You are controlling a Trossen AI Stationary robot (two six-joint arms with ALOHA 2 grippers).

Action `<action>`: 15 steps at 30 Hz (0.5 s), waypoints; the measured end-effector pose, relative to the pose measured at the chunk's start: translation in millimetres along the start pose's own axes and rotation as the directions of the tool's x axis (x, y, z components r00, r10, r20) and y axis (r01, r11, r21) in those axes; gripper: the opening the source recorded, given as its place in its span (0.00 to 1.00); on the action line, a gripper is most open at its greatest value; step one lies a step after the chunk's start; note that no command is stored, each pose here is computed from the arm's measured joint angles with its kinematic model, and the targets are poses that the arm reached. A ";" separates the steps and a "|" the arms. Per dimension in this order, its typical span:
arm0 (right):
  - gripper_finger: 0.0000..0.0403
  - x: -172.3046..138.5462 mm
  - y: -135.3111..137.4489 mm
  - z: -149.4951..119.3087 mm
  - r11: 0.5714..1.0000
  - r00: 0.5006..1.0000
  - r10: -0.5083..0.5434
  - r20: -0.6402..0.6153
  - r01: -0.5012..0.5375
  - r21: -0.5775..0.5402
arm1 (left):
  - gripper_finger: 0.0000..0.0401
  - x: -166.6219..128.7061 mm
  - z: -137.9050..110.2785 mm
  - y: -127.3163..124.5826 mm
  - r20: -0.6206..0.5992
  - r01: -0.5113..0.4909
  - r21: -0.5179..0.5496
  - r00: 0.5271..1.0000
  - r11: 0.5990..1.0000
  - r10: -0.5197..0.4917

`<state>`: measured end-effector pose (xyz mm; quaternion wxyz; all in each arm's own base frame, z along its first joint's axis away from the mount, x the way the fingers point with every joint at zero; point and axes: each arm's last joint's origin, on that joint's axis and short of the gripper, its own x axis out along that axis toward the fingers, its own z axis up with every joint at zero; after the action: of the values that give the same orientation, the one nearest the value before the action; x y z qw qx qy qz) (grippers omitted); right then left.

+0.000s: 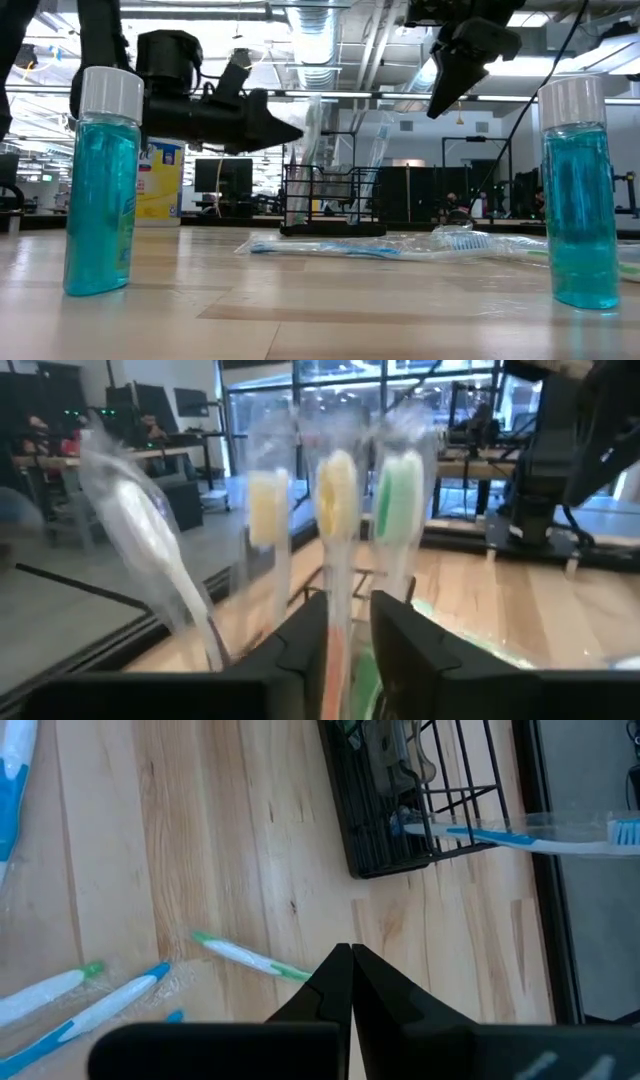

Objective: Pick & Place toothbrushing station
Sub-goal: Put the blue toothbrush into the black mesh organizer

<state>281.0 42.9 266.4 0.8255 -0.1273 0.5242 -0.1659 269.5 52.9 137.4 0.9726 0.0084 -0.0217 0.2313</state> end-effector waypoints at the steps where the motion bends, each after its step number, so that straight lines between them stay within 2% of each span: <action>1: 0.00 0.1 0.0 -0.1 1.000 1.000 0.000 -0.001 0.000 0.000 | 0.22 -2.6 3.7 0.9 0.014 0.000 -0.004 1.000 1.000 0.000; 7: 0.00 0.0 0.3 1.6 1.000 1.000 0.003 0.015 -0.003 0.005 | 0.29 -16.8 19.5 5.7 0.065 0.001 -0.023 0.998 1.000 0.001; 15: 0.00 0.1 0.4 2.0 1.000 1.000 0.003 0.019 -0.003 0.003 | 0.31 -34.7 21.6 8.2 0.066 0.016 -0.052 0.998 0.999 -0.012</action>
<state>282.8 43.2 267.1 0.8309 -0.1269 0.5163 -0.1640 234.0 44.1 157.4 0.9728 -0.0092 -0.0597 0.2235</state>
